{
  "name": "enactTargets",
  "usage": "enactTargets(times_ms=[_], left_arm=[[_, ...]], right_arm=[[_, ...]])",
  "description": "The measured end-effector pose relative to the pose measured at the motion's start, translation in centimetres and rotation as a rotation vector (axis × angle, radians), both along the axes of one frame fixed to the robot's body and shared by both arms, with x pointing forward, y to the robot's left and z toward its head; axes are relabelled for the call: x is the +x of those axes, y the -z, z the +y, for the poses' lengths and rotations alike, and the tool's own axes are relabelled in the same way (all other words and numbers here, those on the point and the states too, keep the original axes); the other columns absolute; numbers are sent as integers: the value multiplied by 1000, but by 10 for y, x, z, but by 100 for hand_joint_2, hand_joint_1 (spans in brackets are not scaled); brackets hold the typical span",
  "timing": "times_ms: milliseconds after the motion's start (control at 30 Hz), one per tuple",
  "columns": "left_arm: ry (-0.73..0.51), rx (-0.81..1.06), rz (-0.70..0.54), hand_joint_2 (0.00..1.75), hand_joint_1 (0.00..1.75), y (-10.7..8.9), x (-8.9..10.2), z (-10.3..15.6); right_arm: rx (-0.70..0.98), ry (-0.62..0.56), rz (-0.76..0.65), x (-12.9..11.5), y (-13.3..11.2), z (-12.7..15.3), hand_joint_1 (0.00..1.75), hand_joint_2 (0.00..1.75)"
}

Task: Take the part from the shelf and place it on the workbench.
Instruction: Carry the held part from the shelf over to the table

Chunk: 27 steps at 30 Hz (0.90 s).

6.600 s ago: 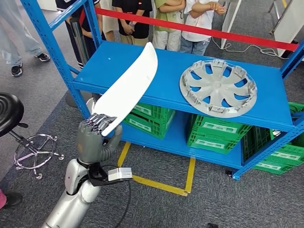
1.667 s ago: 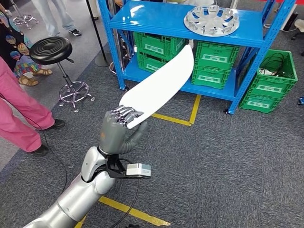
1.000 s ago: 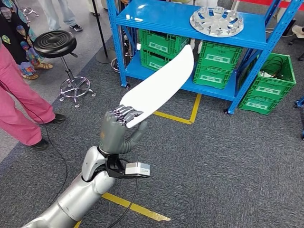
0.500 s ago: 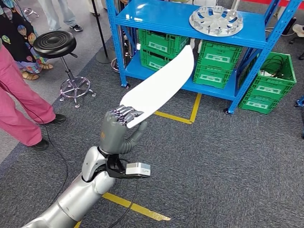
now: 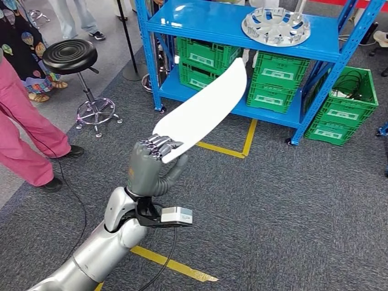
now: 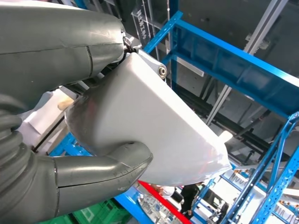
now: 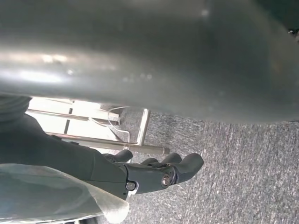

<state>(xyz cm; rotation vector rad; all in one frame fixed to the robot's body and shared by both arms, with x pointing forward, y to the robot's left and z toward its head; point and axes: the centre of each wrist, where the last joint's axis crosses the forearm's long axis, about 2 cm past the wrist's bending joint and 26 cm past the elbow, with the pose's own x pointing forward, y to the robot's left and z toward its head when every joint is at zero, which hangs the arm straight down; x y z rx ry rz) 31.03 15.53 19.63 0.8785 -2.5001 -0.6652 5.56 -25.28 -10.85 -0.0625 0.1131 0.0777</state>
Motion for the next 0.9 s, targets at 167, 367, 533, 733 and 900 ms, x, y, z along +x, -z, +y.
enactTargets(times_ms=[167,367,533,733,900], left_arm=[[-3,2,2,175,175,0,0,0],[-5,7,4,175,175,2,-1,1],[-6,7,7,175,175,3,-1,2],[-6,6,10,175,175,4,-2,2],[-6,7,14,175,175,5,-3,2]], right_arm=[[-4,-3,-1,0,0,0,0,0],[-14,-6,-2,0,0,0,0,0],[-17,-10,-3,0,0,0,0,0],[-20,-10,-2,-1,0,0,0,0],[-26,-9,0,-2,0,-1,0,0]])
